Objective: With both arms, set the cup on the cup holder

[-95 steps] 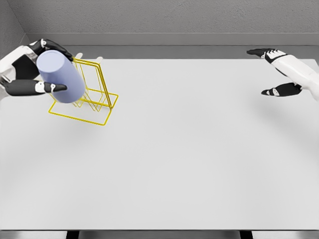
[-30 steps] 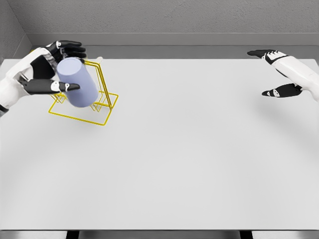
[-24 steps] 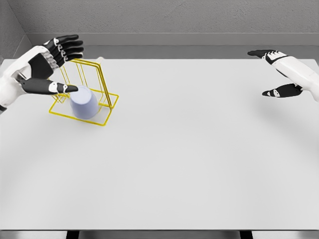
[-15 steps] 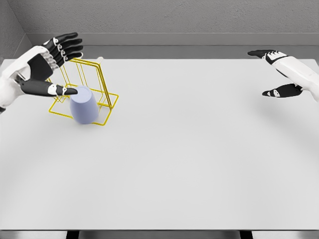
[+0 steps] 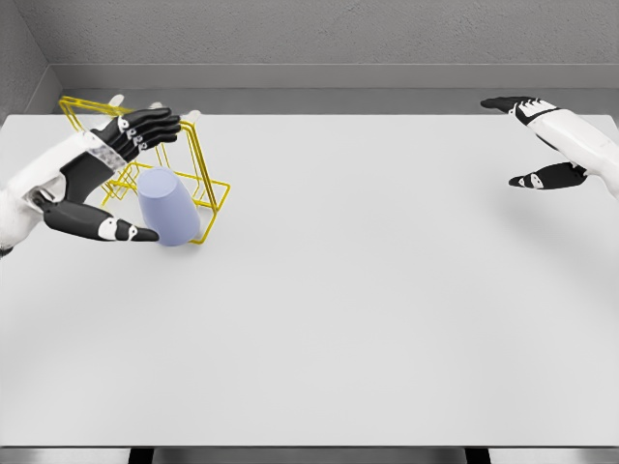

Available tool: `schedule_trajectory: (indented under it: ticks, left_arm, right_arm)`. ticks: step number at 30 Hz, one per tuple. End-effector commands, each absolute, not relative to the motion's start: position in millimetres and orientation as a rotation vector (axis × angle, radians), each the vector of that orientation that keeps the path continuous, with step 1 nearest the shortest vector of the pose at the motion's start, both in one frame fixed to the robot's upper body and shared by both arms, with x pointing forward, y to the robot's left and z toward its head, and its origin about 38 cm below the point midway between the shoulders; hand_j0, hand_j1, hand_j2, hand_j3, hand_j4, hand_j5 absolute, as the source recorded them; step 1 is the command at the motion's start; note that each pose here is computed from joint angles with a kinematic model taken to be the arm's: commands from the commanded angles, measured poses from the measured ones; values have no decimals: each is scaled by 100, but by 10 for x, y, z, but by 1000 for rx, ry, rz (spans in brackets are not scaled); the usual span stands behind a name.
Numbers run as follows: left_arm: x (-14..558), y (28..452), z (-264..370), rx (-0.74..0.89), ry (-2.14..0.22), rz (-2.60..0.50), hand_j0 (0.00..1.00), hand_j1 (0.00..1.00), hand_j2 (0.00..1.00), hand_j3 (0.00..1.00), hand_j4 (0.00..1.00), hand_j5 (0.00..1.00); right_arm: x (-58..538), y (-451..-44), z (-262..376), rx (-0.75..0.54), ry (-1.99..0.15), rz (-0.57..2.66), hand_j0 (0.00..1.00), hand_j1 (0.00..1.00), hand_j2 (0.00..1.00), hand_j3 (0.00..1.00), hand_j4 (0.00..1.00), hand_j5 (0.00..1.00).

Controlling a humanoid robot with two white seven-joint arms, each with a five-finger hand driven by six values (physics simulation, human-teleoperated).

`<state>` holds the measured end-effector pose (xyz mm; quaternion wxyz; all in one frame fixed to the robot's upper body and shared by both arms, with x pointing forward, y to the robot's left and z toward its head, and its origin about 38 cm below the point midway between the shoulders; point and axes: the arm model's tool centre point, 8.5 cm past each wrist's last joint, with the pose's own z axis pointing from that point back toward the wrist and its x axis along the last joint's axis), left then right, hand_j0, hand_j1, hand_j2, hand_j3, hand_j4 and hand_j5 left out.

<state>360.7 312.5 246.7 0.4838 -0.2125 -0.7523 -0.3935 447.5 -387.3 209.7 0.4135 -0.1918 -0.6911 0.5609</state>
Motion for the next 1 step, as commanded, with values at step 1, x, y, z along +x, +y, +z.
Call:
schedule_trajectory:
  ticks: [1]
  left_arm:
    - [3581, 3069, 2415, -544, -1829, -972, 100, 100, 100, 100, 100, 100]
  right_arm:
    - [4476, -3883, 2105, -482, -1740, 1402, 100, 100, 100, 100, 100, 100]
